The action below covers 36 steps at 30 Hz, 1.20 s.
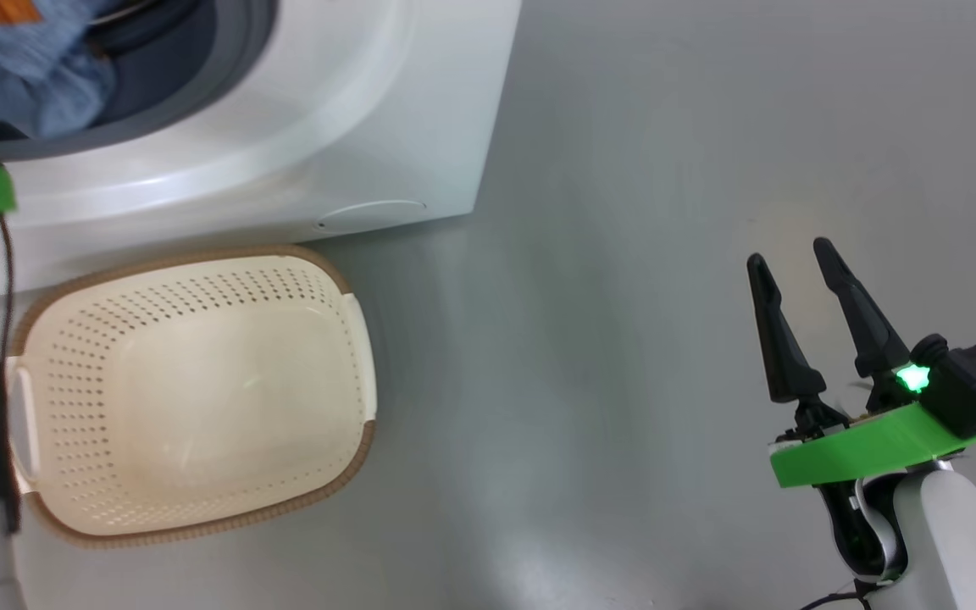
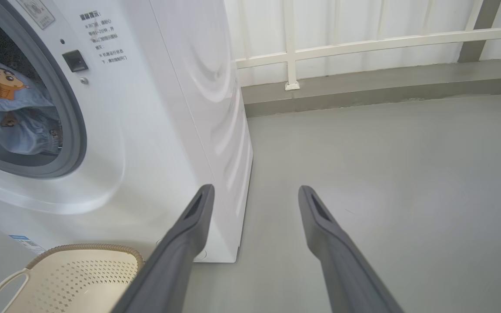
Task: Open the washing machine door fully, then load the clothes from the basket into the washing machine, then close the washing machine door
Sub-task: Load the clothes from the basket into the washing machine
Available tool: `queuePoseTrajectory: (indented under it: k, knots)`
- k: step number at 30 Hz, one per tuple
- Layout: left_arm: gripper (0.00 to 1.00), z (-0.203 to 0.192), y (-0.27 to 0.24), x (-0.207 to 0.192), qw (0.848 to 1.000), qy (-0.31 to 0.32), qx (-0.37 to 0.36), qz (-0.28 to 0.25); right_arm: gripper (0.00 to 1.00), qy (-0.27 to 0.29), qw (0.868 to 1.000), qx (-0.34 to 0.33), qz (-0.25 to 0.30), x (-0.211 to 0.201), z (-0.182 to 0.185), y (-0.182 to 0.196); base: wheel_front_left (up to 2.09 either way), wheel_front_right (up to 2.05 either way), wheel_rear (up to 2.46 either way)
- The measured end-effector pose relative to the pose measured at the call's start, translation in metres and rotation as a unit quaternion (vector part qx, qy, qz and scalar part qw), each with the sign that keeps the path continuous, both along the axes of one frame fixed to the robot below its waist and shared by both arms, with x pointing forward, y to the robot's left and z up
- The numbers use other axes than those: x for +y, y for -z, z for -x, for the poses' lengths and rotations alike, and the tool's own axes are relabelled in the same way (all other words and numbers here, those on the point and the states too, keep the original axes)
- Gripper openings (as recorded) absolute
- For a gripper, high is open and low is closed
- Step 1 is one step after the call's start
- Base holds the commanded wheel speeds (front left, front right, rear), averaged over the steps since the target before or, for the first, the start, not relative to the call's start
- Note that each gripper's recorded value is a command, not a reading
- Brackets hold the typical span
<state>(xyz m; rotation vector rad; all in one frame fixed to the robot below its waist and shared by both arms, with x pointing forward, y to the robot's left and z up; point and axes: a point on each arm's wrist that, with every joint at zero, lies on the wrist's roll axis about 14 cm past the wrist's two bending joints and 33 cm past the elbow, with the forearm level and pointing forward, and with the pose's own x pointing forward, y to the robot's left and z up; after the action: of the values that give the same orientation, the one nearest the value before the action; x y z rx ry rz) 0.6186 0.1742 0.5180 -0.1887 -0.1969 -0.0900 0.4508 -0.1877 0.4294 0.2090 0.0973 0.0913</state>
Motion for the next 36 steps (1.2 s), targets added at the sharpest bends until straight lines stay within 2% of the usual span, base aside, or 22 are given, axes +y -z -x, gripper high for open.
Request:
queuePoseTrajectory:
  k: [16,29,36]
  knots:
    - [0.0,-0.079,0.052,-0.017,0.996,0.003,0.088,-0.004,1.0,0.025,1.0,0.017,0.004,-0.012,0.001,0.012,0.0,0.0,0.0]
    - [0.0,-0.112,0.02,-0.03,1.0,0.004,0.023,-0.02,1.0,0.038,0.999,0.029,0.01,-0.018,0.008,0.016,0.0,0.0,0.0]
    - [0.0,-0.114,0.055,-0.037,0.997,0.012,0.068,-0.038,1.0,0.041,0.998,0.036,0.015,-0.021,0.013,0.018,0.0,0.0,0.0]
